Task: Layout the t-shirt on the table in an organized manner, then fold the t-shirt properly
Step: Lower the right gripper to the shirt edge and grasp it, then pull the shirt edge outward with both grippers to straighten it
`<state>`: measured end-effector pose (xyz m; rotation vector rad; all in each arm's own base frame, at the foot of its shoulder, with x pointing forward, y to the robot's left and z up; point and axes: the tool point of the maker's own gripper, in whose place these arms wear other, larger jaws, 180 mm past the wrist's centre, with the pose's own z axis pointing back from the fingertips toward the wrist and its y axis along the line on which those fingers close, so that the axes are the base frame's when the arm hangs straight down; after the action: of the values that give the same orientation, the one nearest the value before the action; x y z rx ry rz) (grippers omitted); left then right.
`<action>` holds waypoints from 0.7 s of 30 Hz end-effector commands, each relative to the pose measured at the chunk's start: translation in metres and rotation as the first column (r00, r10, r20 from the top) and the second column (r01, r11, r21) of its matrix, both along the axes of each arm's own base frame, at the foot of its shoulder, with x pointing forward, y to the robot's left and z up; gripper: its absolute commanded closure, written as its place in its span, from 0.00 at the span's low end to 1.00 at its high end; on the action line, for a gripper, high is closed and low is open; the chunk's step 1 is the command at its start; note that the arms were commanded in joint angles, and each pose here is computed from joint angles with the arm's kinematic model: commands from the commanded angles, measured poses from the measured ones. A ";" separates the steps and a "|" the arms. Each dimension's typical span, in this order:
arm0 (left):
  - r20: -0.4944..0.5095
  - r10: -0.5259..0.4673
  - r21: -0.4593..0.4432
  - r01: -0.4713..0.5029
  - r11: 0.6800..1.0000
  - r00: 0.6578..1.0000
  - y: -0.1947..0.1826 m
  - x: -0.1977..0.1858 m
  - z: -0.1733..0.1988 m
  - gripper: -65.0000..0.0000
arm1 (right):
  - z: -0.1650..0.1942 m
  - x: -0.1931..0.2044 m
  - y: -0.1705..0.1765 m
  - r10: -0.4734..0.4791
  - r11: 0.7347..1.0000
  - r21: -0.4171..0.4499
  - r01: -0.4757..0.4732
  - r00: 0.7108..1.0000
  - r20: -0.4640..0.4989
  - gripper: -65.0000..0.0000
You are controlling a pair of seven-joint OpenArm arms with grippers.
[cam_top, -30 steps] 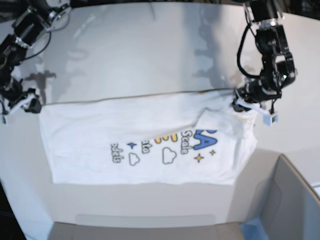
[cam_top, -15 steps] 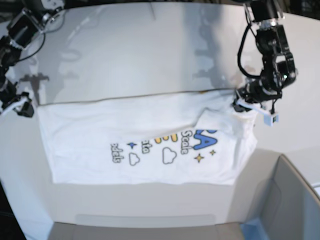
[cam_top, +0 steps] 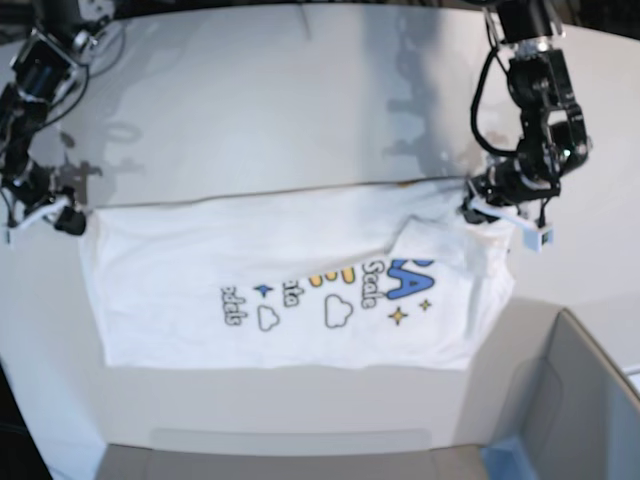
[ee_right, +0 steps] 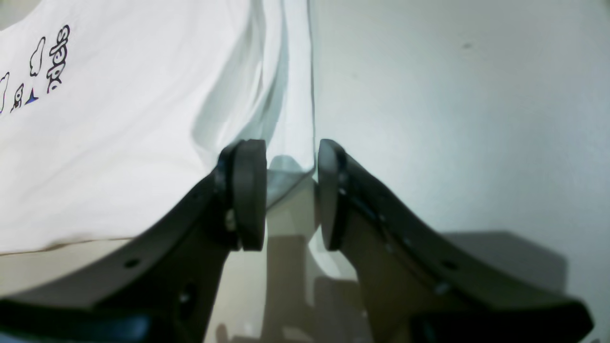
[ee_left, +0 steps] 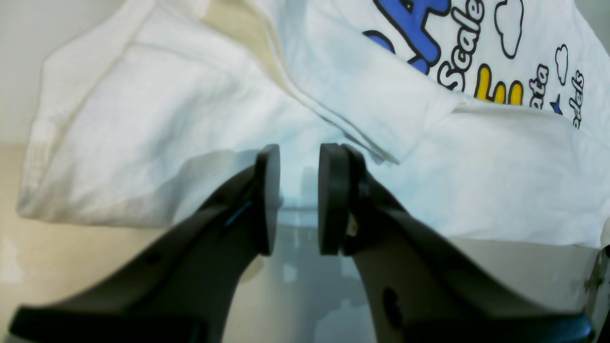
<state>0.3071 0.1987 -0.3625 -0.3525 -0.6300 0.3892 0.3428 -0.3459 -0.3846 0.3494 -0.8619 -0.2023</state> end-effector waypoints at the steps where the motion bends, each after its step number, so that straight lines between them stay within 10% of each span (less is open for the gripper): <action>1: 0.048 0.001 0.007 -0.001 1.000 0.999 0.003 0.009 0.013 0.76 | 0.012 0.006 -0.006 0.025 0.999 -0.035 -0.024 1.000 0.019 0.71; 17: 0.046 0.003 0.000 -0.003 1.000 0.999 0.002 0.008 0.013 0.76 | 0.009 0.020 0.022 0.100 0.995 -0.031 -0.100 0.995 0.009 0.72; 21: 0.047 0.002 -0.001 -0.002 1.000 0.999 0.001 0.008 0.013 0.76 | 0.010 0.020 0.021 0.100 0.995 -0.032 -0.099 0.995 0.009 0.91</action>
<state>0.3071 0.1981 -0.3624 -0.3572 -0.6297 0.3914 0.3565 -0.3178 -0.3880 0.3799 -0.8271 -0.1231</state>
